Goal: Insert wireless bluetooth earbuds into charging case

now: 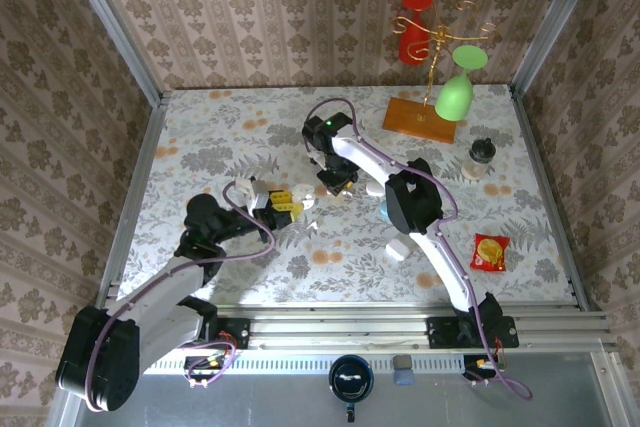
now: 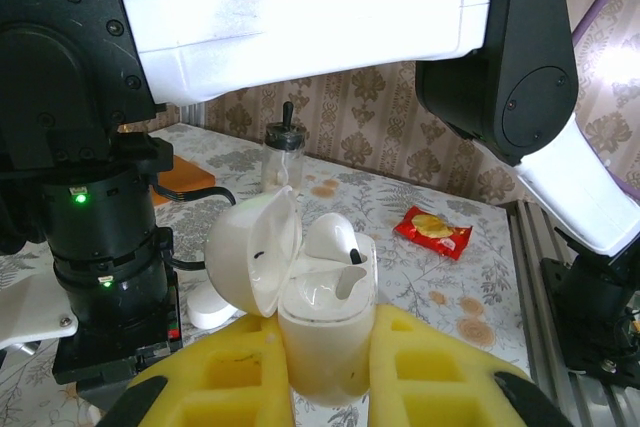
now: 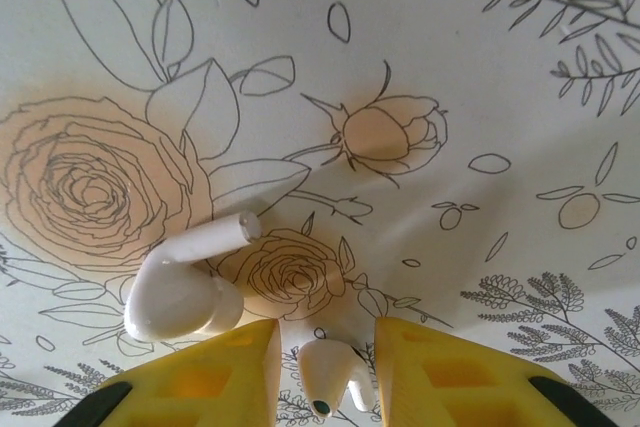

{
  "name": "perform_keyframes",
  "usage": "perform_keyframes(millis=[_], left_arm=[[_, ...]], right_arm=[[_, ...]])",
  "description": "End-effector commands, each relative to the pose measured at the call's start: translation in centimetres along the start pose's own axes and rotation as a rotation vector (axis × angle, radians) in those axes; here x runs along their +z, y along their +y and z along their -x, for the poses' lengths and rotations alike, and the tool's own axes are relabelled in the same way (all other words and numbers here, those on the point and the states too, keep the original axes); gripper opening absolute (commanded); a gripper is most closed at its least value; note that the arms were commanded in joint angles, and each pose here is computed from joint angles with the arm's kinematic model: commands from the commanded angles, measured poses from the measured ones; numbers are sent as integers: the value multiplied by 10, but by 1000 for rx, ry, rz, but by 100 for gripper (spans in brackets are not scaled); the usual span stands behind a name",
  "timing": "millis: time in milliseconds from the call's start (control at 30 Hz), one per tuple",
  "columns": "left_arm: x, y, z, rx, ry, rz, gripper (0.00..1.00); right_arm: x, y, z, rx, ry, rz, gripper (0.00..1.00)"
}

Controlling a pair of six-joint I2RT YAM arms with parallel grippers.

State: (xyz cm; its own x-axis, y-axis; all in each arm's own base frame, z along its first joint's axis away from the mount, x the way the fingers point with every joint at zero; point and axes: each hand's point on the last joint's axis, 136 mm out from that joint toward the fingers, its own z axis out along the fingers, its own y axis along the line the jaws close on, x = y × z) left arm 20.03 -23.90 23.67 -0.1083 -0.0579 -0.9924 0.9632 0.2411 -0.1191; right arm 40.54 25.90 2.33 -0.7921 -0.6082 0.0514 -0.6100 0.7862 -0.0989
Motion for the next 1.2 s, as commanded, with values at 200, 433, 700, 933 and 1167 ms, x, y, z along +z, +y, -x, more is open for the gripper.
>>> perform_keyframes(millis=[200, 433, 700, 933, 1167], left_arm=[[3, -1, 10, 28, -10, -26, 5], [3, -1, 9, 21, -9, -27, 5], [3, -1, 8, 17, -5, -30, 5], [3, 3, 8, 20, -12, -5, 6], [2, 11, 10, 28, -24, 46, 6]], right_arm=[[8, 0, -13, -39, 75, -5, 27], [19, -1, -9, -20, 72, -5, 24], [22, -1, -5, 4, 54, -4, 23], [1, -3, -2, 26, -42, 4, 16], [-45, -8, 3, 96, -280, 36, 15]])
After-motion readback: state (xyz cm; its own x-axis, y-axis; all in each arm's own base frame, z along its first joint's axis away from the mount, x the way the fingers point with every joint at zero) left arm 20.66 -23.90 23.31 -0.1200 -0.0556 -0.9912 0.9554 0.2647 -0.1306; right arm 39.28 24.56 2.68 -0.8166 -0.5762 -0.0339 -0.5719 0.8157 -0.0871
